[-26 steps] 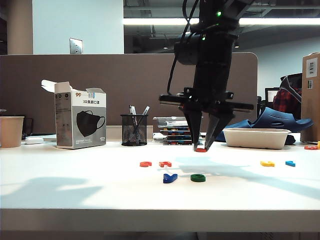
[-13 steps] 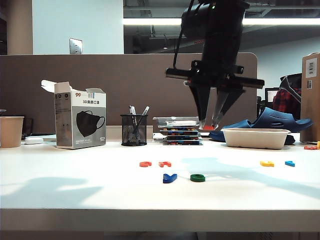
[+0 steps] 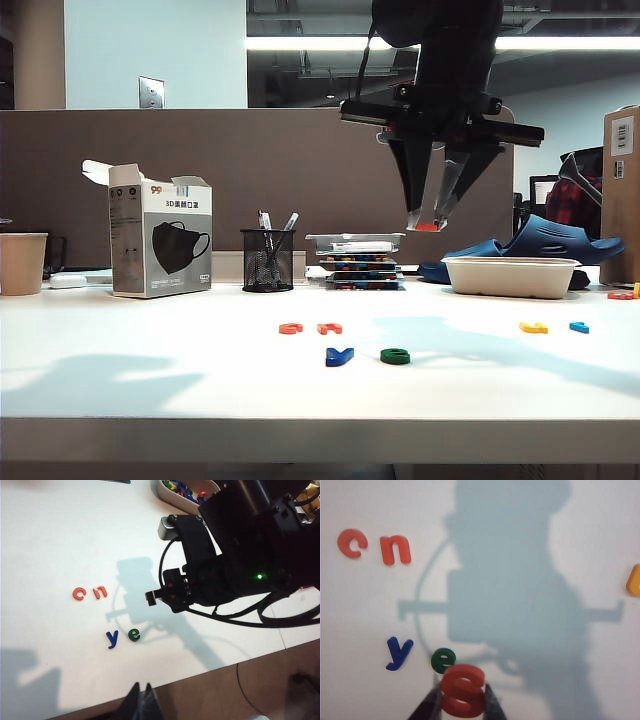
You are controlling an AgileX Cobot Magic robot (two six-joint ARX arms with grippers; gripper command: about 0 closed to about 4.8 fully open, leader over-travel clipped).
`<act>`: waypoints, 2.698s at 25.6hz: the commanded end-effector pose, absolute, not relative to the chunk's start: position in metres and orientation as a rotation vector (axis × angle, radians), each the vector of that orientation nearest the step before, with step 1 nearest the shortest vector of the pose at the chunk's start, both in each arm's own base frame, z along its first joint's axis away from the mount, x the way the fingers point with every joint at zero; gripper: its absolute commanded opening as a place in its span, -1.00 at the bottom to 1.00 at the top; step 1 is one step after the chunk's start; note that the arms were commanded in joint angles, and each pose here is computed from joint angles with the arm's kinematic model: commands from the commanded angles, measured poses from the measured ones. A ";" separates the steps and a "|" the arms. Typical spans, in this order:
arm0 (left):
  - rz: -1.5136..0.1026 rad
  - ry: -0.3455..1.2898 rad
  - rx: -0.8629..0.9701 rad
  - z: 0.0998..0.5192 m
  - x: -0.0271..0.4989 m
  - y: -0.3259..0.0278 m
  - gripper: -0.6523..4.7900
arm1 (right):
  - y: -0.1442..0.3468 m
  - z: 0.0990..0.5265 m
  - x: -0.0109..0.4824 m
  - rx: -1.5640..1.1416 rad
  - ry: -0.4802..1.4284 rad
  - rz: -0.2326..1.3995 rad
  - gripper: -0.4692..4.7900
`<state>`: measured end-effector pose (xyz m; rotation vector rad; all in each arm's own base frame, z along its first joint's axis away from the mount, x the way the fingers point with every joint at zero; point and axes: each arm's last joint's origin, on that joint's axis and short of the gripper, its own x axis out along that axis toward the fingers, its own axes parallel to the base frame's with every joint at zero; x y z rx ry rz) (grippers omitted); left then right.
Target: Select the appropriate letters from the row of letter magnets placed on the table to arrange into the word "yes".
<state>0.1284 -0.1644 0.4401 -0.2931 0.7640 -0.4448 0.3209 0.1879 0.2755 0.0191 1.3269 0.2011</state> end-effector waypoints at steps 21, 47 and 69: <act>-0.449 0.751 -0.298 0.442 0.128 -0.164 -0.78 | 0.175 0.226 0.285 0.040 1.355 0.186 -0.47; -0.449 0.751 -0.297 0.442 0.128 -0.164 -0.78 | 0.176 0.183 0.278 0.040 1.294 0.221 -0.47; -0.449 0.751 -0.298 0.442 0.128 -0.164 -0.78 | 0.176 0.169 0.279 0.021 1.357 0.203 -0.46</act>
